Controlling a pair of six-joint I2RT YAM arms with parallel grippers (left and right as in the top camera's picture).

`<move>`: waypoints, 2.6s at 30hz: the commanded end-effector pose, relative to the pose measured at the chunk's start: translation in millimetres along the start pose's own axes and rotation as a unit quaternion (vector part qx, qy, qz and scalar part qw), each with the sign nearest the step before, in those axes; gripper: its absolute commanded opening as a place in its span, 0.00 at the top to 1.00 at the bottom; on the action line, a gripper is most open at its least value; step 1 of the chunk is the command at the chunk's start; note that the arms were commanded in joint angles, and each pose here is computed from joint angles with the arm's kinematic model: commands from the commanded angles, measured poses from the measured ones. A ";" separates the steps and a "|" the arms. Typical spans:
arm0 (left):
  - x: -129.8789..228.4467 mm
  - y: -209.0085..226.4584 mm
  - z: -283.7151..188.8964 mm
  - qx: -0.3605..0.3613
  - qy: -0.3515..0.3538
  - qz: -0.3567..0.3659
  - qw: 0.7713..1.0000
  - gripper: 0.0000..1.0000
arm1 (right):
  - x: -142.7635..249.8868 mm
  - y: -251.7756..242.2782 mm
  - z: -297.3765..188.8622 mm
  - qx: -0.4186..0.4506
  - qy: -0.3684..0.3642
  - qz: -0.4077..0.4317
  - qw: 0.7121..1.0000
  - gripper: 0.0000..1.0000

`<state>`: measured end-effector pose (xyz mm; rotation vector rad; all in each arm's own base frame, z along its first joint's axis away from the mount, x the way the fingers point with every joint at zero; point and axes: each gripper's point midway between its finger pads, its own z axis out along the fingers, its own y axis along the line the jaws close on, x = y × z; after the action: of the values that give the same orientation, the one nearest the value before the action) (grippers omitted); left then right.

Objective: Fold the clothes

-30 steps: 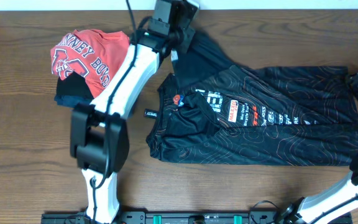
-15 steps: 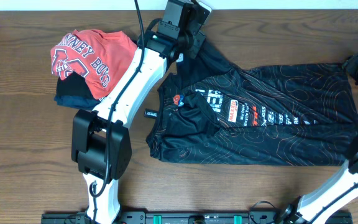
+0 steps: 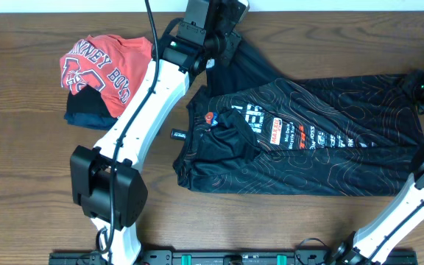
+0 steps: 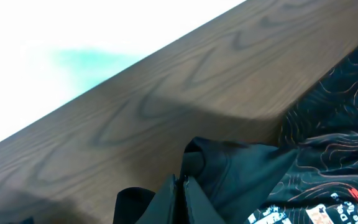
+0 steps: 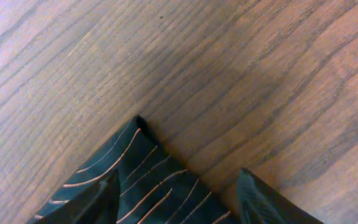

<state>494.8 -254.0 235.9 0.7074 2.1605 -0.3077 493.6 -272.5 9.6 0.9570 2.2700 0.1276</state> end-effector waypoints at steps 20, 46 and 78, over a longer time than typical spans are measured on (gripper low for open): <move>1.1 -9.1 -7.0 0.010 0.008 0.004 1.000 0.94 | 5.9 20.8 2.8 -0.046 0.016 -0.004 0.999 0.99; 21.9 -13.2 -39.6 0.010 0.061 -0.001 0.998 0.94 | -34.4 11.6 -77.7 -0.045 -0.007 0.013 0.999 0.64; 21.9 -13.5 -39.5 0.010 0.061 -0.001 0.998 0.94 | 28.8 19.0 32.0 0.075 -0.002 -0.046 0.996 0.62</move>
<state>452.6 -239.0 234.8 0.7511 2.2954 -0.2946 517.2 -247.3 6.1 0.8898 2.2906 -0.0861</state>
